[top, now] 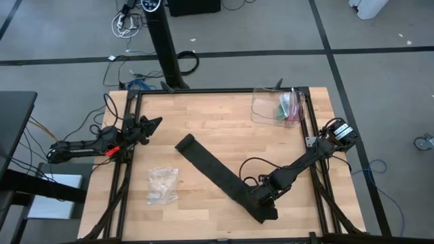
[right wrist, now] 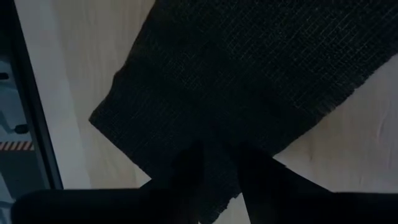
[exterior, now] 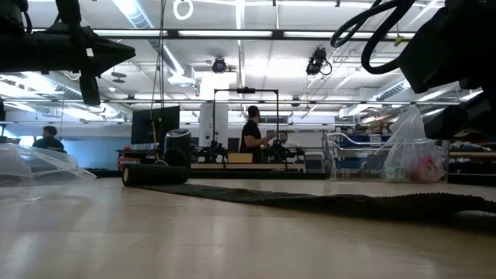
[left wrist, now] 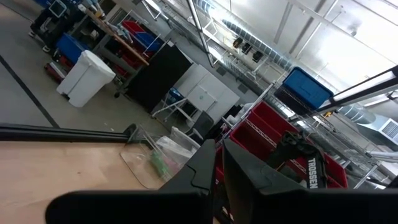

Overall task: Roll bandage
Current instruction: Roll the black bandage

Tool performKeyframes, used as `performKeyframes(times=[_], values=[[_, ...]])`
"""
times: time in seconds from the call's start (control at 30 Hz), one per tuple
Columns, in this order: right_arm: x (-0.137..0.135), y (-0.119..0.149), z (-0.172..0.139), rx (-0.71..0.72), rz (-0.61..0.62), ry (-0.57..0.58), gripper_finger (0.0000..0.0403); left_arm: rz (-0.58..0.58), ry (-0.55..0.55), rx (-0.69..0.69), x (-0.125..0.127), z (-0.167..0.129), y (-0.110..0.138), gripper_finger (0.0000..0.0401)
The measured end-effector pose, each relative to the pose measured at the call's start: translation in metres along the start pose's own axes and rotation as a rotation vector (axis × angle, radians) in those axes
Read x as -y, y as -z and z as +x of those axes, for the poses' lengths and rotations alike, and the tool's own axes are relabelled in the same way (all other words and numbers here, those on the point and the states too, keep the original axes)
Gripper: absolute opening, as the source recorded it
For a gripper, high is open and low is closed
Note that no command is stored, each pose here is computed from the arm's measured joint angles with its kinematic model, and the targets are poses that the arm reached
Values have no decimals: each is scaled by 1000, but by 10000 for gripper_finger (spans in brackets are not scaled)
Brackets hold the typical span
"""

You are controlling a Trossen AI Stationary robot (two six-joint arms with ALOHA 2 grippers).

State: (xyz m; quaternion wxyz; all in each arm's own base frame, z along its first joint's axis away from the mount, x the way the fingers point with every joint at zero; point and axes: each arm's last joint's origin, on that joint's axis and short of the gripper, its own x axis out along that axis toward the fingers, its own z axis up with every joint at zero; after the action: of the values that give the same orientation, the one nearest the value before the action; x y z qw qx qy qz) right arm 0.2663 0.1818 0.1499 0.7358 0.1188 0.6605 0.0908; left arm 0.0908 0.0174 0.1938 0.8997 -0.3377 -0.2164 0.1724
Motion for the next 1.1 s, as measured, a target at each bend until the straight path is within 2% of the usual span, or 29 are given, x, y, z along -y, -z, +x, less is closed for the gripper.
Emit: performKeyframes(times=[0.4, 0.83, 1.1], values=[[-2, 1, 0, -2, -69, -6, 41, 0, 0, 0, 0, 0, 0, 37], [-2, 1, 1, 1, -72, -8, 97, 2, -1, 0, 0, 0, 0, 37], [1, 4, 4, -10, -70, -10, 86, 3, 0, 0, 0, 0, 0, 37]])
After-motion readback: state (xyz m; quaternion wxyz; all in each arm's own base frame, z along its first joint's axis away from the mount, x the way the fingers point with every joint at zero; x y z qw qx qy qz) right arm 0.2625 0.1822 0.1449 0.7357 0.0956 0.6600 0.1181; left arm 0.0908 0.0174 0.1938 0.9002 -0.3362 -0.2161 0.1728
